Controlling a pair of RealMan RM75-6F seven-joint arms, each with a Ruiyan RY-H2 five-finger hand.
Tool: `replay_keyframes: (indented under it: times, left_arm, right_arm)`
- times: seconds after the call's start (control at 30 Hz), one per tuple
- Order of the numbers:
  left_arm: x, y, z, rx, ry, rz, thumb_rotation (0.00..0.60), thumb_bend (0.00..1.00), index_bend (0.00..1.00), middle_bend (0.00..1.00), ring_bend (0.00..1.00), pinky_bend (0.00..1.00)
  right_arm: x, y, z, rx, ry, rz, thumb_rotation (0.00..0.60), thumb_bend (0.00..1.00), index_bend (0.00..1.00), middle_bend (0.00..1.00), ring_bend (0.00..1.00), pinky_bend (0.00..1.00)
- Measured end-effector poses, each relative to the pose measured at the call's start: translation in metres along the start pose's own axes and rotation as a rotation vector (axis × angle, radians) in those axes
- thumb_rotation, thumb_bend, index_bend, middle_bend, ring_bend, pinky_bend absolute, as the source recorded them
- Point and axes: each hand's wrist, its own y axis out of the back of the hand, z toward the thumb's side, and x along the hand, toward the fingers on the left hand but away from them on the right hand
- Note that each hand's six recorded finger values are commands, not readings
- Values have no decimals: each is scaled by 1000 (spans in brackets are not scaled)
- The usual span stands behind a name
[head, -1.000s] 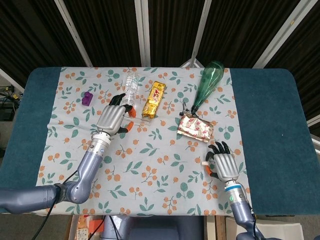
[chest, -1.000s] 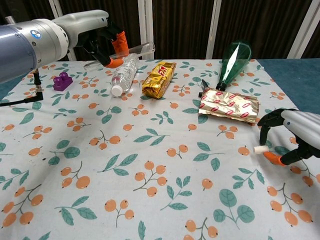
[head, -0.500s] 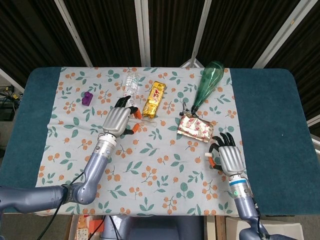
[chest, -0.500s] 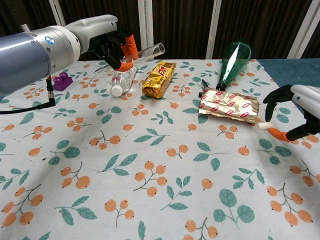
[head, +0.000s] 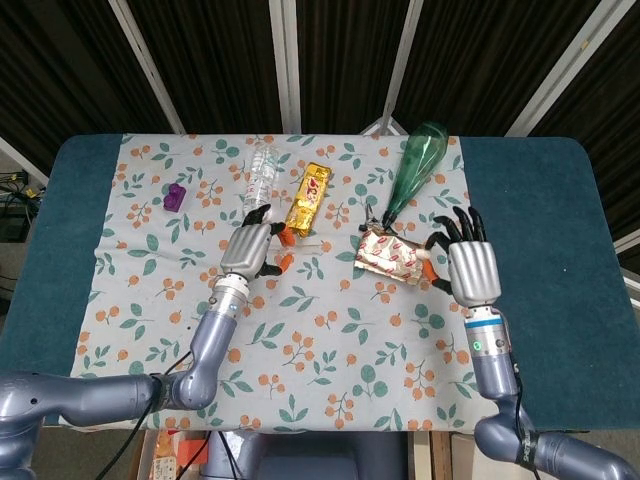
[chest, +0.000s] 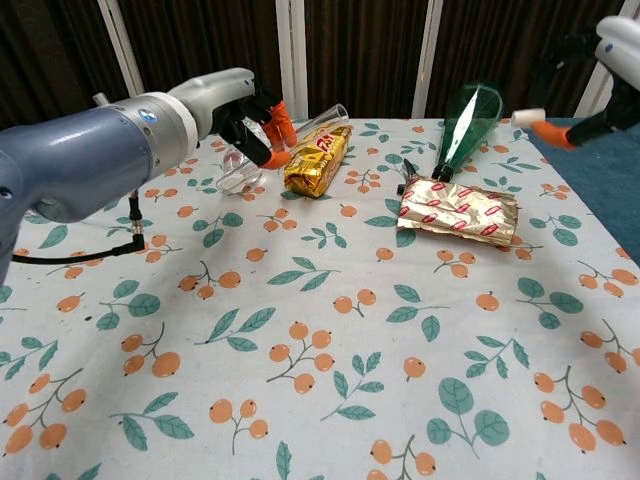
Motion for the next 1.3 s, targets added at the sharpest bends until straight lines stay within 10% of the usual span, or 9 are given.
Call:
replay_keyframes:
  times: [0.33,1.3]
  left_arm:
    - [14,-23,10,-128,49,5,600,595,576,451,35,0]
    - [24,-11,34,-150,104,-7,600,605,559,480,56,0]
  right_arm:
    - [-26,21,36,75,146,-128,600,432,687,265,102,0]
    - [-33,5,57,258,347,-168,600,432,687,265,102,0]
